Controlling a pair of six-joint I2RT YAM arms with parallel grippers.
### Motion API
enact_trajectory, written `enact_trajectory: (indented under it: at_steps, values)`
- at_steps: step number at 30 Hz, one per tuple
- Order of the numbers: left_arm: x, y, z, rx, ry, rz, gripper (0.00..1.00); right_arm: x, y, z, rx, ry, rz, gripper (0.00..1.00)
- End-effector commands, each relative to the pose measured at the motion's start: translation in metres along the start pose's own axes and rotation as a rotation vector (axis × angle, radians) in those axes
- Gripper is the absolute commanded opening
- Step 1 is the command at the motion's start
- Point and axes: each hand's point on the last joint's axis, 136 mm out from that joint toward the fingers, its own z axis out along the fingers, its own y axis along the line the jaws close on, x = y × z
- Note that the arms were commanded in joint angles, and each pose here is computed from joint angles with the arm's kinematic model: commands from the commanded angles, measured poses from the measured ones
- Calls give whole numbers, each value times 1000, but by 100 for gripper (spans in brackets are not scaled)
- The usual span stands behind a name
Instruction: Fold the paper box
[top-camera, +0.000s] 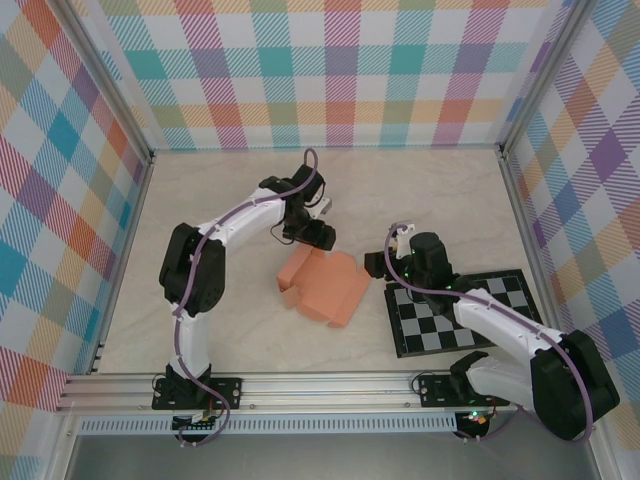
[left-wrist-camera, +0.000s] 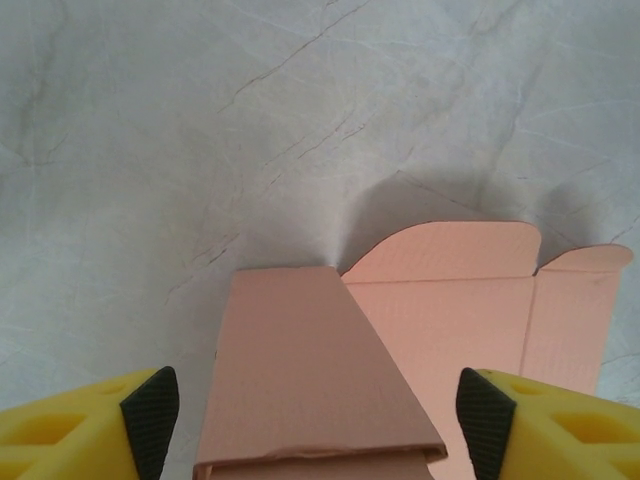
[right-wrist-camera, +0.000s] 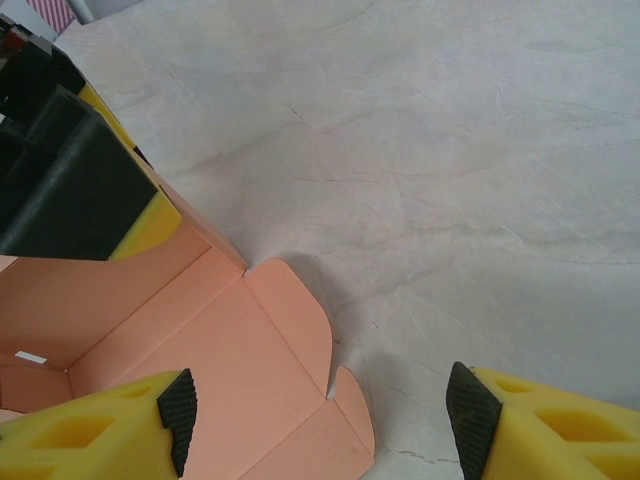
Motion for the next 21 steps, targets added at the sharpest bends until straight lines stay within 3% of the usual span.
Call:
enact_trajectory:
  at_steps: [1, 6, 14, 21]
  values:
    - [-3, -10, 0, 12, 12, -18, 80, -16, 7, -1, -29, -27, 6, 70]
    - [-5, -11, 5, -18, 16, -30, 80, -15, 8, 1, -34, -22, 7, 70]
    - [-3, -8, 9, -56, 38, -23, 63, -13, 6, 1, -31, -19, 11, 69]
    - [1, -8, 8, -80, 48, -7, 59, -10, 3, 0, -22, -21, 18, 70]
